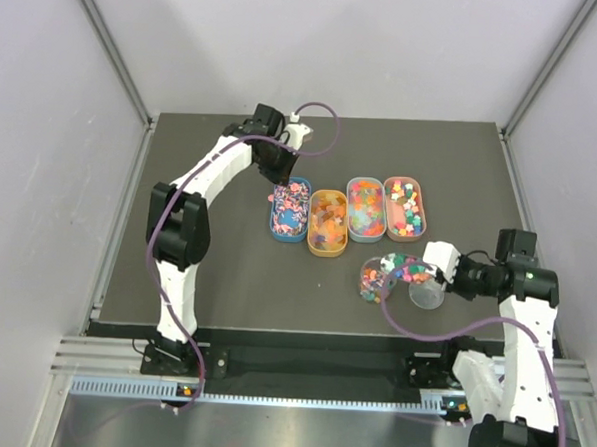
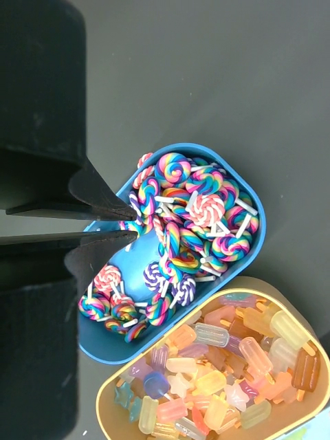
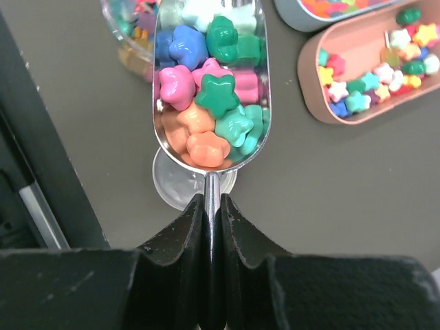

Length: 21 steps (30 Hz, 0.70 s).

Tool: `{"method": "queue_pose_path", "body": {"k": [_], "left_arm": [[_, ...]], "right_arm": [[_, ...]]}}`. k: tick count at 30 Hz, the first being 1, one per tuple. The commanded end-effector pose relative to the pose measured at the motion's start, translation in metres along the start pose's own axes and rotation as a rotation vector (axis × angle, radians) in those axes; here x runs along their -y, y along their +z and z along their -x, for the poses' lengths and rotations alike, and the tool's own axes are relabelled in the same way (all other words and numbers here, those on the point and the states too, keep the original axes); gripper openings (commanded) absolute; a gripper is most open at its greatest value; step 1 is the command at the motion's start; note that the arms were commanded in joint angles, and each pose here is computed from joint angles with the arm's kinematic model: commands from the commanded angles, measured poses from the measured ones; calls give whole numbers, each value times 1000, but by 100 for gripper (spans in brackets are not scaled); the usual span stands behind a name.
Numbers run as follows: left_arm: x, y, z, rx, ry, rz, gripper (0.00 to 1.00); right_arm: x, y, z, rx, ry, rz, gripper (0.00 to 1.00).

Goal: Pack the candies
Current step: Place the fake candies in the packing bottle.

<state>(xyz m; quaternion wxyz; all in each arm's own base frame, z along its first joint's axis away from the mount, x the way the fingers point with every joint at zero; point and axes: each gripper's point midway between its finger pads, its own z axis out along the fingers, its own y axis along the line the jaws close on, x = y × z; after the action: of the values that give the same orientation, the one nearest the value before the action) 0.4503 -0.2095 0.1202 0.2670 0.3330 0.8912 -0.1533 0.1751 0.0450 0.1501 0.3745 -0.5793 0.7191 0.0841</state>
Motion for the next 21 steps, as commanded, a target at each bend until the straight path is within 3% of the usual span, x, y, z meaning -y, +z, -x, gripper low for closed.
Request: {"method": "queue_pose_path", "body": {"k": [1, 8, 21], "left_arm": [[-6, -6, 17, 45, 32, 20, 16], [-9, -2, 15, 37, 33, 32, 16], [0, -1, 17, 49, 19, -1, 16]], "right_arm": [[-9, -7, 21, 92, -166, 30, 0], [-32, -11, 17, 71, -291, 88, 0], [-22, -14, 2, -26, -294, 104, 0]]}}
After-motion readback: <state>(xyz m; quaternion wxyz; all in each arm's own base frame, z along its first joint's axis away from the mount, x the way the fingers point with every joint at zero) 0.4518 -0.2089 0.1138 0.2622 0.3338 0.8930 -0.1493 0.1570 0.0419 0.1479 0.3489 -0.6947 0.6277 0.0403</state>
